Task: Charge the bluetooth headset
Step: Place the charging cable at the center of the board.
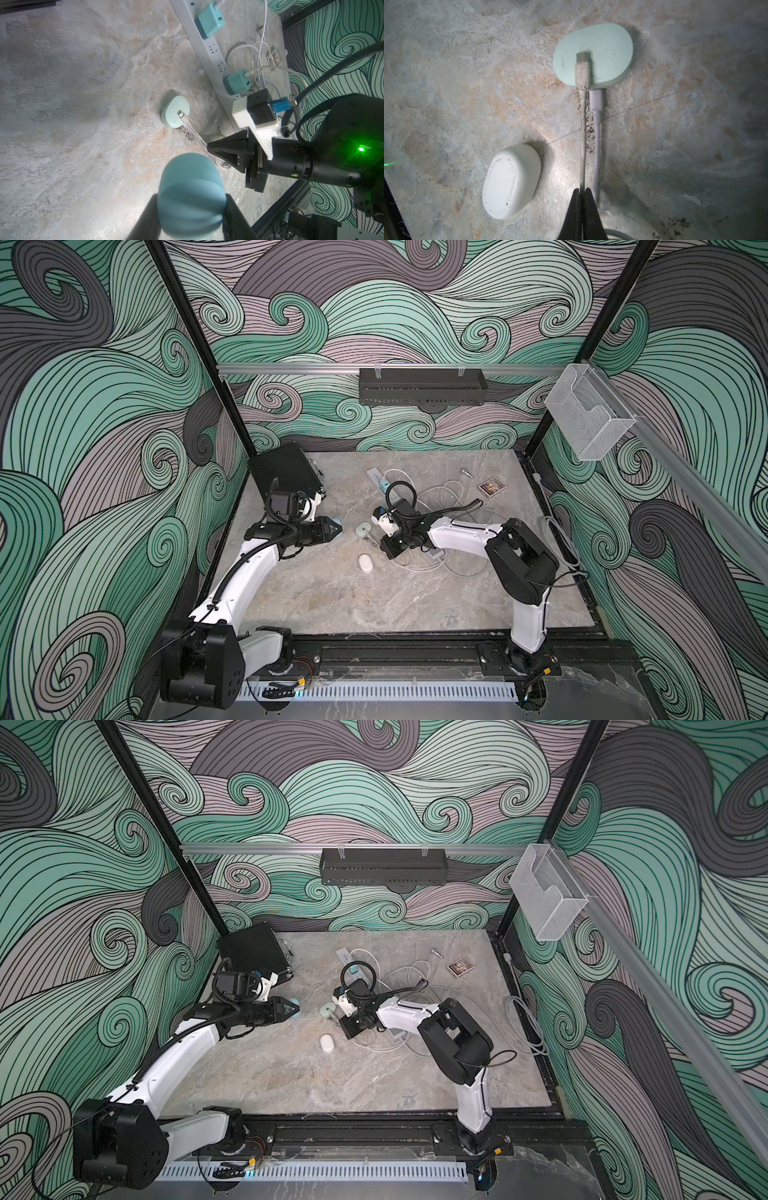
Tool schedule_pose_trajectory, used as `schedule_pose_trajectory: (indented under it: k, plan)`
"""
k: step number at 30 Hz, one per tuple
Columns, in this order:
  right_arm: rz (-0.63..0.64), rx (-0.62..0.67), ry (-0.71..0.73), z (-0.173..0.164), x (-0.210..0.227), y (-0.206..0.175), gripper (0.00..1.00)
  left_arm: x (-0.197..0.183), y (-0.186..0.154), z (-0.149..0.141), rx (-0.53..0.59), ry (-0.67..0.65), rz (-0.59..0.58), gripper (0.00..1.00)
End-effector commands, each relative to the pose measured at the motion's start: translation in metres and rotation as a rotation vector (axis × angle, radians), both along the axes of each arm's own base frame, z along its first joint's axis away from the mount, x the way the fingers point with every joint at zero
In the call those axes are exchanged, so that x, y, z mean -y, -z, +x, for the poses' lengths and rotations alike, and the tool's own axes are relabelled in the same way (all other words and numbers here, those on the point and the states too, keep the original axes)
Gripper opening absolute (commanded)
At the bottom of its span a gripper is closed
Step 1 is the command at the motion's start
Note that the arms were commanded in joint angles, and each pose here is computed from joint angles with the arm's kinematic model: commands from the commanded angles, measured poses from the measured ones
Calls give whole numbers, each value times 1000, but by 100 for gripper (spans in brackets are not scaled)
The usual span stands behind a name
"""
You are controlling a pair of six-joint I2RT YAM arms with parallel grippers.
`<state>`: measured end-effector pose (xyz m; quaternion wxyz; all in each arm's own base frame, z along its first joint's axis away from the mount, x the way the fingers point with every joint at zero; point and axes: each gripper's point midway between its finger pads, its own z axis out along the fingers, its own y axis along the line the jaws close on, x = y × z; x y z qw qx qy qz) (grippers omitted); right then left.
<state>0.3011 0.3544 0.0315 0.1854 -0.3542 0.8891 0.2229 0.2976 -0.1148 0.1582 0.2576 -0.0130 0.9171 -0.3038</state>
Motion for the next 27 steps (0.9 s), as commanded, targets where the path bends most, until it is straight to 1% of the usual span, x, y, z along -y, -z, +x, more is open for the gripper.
schedule_pose_trajectory:
  k: [1,3,4,6,8,13,15,17,20,27]
  plan:
    - [7,22,-3,7,-6,-7,21,0,-6,1,26,11,-8,29]
    - [11,31,13,10,-6,-13,34,0,-6,1,26,10,-8,29]
    - [22,33,19,11,-7,-17,38,0,-5,1,25,11,-9,29]
    - [41,33,31,11,-10,-23,42,1,-6,2,27,12,-13,29]
    - [41,32,53,14,-11,-25,43,1,-6,3,28,15,-15,28]
    - [-28,53,170,33,-1,-24,41,1,-5,2,22,17,-13,29]
    - [-56,79,236,41,6,-25,39,1,-4,2,23,17,-12,28]
    - [-58,87,265,45,7,-27,36,1,-5,2,25,18,-14,29]
    - [-60,72,285,48,4,-25,30,2,-5,3,25,17,-15,29]
    - [-79,14,291,48,-5,-10,29,1,-4,2,22,19,-13,28]
